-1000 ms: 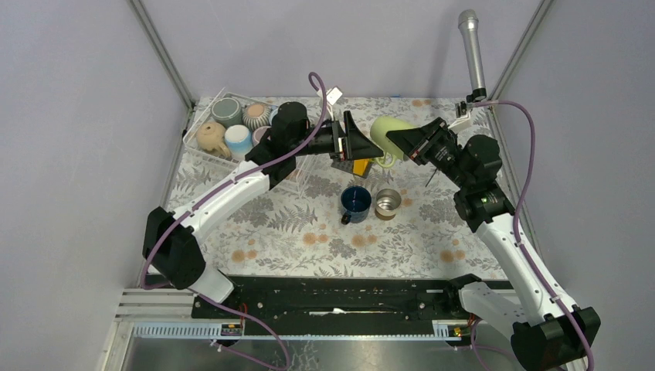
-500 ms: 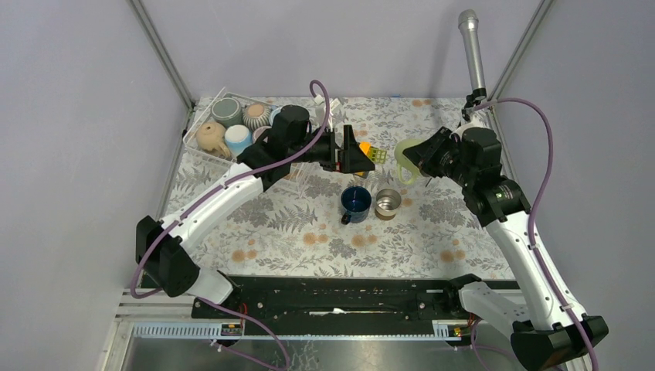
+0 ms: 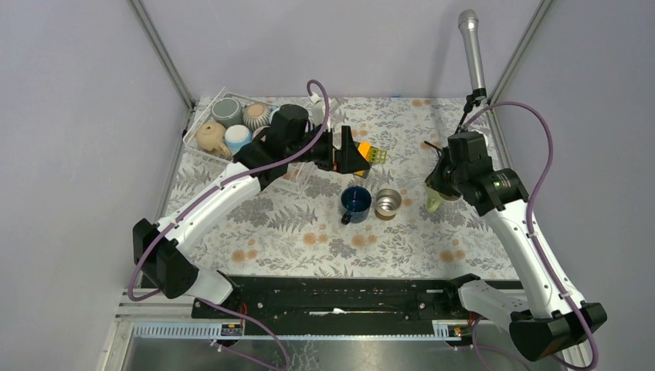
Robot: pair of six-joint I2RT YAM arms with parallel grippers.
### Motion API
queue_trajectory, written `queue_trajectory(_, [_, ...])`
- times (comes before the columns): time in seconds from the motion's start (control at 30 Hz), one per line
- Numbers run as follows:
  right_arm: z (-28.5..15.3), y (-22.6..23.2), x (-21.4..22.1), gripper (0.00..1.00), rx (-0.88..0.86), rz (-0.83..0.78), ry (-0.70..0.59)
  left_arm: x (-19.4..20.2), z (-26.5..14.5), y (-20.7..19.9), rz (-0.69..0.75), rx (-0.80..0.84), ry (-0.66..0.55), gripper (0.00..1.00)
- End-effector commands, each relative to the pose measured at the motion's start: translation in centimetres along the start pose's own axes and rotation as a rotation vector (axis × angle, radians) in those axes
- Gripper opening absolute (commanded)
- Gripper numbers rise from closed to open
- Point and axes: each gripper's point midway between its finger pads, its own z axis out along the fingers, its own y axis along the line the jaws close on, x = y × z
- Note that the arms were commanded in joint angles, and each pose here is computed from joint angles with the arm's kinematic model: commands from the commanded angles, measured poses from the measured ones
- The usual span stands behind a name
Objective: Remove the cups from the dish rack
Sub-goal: Place the cup at the center of the board.
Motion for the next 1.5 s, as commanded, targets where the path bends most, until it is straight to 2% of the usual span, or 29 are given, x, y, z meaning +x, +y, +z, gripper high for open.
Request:
queue_trajectory(0.0, [-0.1,-1.1,-1.1,0.0,0.094,-0.048,-0.05,-3.0,-1.9,-2.3,0.084,0.016,-0.099,0.99])
queue_trajectory(0.2, [2.8,-1.2,0.8,0.0,0.167,-0.098,-0.002,-2.9,-2.5,-1.8,0.102,-0.021,-0.107,0.99])
queue_trajectory(0.77, [12.2,-1.4,5.6,0.0,0.178,-0.128,0.215,-3.0,-3.7,-1.7,0.142,-0.058,-0.102,0.99])
queue_trajectory(1.33, [15.6,-3.2,8.4,0.0,0.228,-0.113,0.307,-2.5,-2.8,-1.1,0.124,-0.064,-0.08,0.99])
queue_trajectory(1.47, [15.8,-3.4,8.4,0.04,0.235,-0.109,0.31,-2.5,-2.7,-0.9,0.122,-0.067,-0.076,0.99])
